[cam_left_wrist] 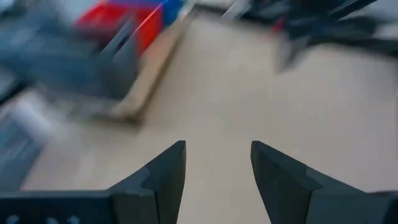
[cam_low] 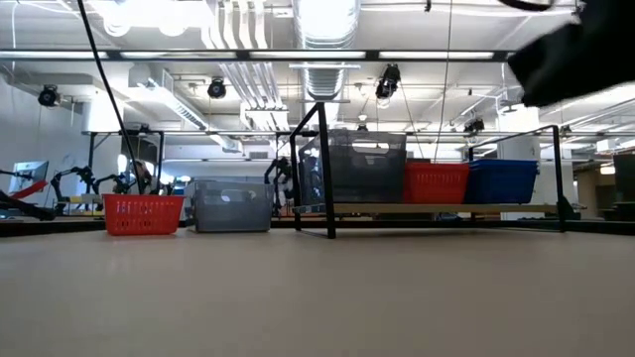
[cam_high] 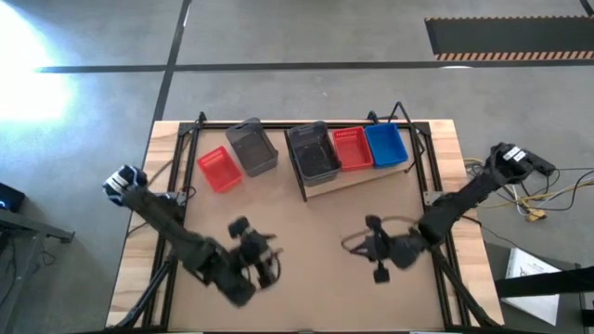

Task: Stack baskets on shelf by color
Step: Stack the red bin on the other red bin on the shelf

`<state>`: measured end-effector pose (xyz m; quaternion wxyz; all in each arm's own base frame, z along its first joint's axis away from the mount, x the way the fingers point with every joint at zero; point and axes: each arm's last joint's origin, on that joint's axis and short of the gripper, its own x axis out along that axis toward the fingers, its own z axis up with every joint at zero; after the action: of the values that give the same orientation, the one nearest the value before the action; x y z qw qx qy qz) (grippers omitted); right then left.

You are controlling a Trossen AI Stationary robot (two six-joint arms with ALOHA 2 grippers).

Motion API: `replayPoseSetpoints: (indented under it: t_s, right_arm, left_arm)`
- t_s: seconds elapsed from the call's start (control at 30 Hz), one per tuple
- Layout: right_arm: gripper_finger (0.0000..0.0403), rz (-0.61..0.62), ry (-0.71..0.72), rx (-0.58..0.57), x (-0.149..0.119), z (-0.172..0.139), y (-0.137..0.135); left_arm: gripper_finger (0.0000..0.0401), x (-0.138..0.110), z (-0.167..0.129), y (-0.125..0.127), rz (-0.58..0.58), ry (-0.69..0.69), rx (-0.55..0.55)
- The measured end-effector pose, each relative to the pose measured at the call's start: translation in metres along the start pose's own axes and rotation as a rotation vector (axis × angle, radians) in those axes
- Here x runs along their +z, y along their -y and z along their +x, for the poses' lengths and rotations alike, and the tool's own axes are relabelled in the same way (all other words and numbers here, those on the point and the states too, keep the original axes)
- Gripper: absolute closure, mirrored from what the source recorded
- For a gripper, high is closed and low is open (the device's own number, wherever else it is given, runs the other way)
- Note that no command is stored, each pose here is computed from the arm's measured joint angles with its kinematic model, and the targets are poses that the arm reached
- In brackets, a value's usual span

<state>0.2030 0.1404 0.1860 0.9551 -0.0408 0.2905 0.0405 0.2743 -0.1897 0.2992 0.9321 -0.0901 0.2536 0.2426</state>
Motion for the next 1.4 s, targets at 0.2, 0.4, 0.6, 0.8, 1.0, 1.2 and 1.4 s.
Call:
replayPoseSetpoints:
  t_s: [0.2, 0.4, 0.6, 0.8, 1.0, 1.2, 1.4]
  right_arm:
    - [0.0394, 0.019, 0.046, 0.008, -0.040, 0.011, -0.046]
    - [0.0394, 0.025, 0.075, 0.019, -0.056, 0.032, -0.076]
    - [0.0394, -0.008, 0.044, 0.005, -0.062, 0.055, -0.095]
    - [0.0394, -0.066, 0.040, 0.004, -0.060, 0.071, -0.110]
    - [0.0394, -0.094, 0.053, 0.008, -0.055, 0.072, -0.114]
    - [0.0394, -0.089, 0.059, 0.012, -0.052, 0.070, -0.114]
    - [0.0394, -0.089, 0.057, 0.021, -0.053, 0.070, -0.115]
  left_arm:
    - [0.0235, 0.002, 0.018, -0.077, -0.115, -0.403, 0.340]
    - [0.0235, -0.017, 0.046, -0.140, -0.220, -0.724, 0.521]
    - [0.0235, -0.036, 0.063, -0.195, -0.257, -0.762, 0.592]
    - [0.0235, -0.049, 0.078, -0.227, -0.264, -0.726, 0.558]
    - [0.0245, -0.057, 0.091, -0.241, -0.288, -0.702, 0.521]
    - [0.0315, -0.061, 0.093, -0.243, -0.268, -0.713, 0.520]
    - [0.0378, -0.069, 0.094, -0.244, -0.255, -0.759, 0.499]
